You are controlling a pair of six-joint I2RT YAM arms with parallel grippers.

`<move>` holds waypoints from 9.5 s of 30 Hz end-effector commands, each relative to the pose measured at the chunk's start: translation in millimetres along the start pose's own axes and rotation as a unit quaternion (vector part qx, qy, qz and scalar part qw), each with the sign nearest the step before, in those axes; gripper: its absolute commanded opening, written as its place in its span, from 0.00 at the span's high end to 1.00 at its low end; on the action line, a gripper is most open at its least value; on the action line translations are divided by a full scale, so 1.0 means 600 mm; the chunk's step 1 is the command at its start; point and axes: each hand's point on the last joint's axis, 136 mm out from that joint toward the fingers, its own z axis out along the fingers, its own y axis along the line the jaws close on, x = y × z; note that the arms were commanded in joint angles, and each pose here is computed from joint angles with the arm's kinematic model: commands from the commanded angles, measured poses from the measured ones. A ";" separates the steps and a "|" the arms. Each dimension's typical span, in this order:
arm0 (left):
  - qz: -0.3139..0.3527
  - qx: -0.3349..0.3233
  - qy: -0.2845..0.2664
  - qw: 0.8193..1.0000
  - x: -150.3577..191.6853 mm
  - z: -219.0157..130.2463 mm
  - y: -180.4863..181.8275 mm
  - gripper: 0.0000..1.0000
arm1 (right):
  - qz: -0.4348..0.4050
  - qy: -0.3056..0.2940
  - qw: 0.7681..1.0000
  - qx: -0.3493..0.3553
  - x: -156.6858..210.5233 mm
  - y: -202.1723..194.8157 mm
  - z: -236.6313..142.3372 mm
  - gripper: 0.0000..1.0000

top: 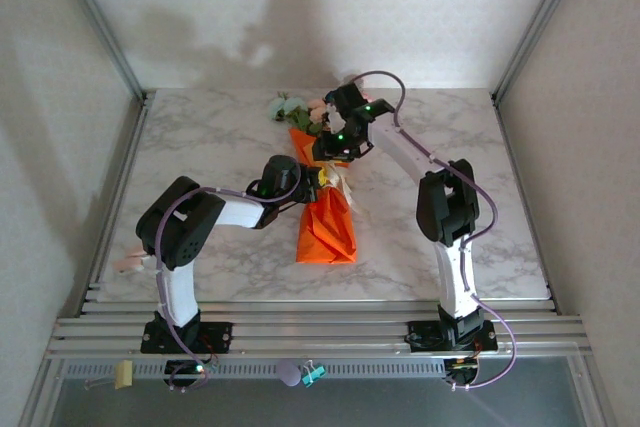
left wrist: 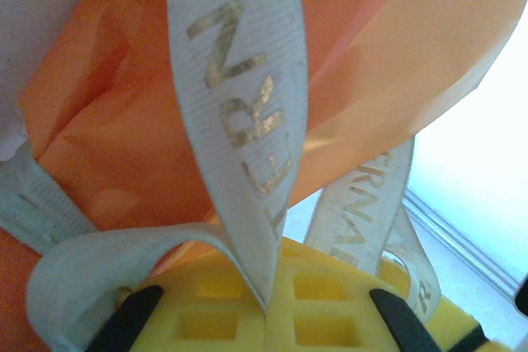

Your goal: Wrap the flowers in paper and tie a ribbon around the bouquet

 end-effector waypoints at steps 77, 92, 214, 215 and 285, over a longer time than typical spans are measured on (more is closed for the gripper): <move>0.002 0.003 0.026 1.000 0.006 0.013 -0.012 1.00 | 0.169 -0.088 0.982 0.015 0.104 -0.184 0.041 0.57; 0.002 0.001 0.026 1.000 0.003 0.013 -0.012 1.00 | 0.179 -0.106 0.978 0.001 0.087 -0.166 0.047 1.00; 0.017 -0.021 0.027 0.999 -0.024 0.034 0.002 1.00 | -0.077 -0.167 0.893 -0.411 0.127 0.179 -0.267 1.00; 0.017 -0.020 0.027 0.999 -0.024 0.034 0.001 1.00 | -0.083 -0.158 0.895 -0.410 0.151 0.177 -0.267 1.00; 0.037 -0.030 0.038 0.998 -0.012 0.045 -0.024 1.00 | -0.717 -0.071 0.681 0.128 0.208 -0.005 0.021 0.41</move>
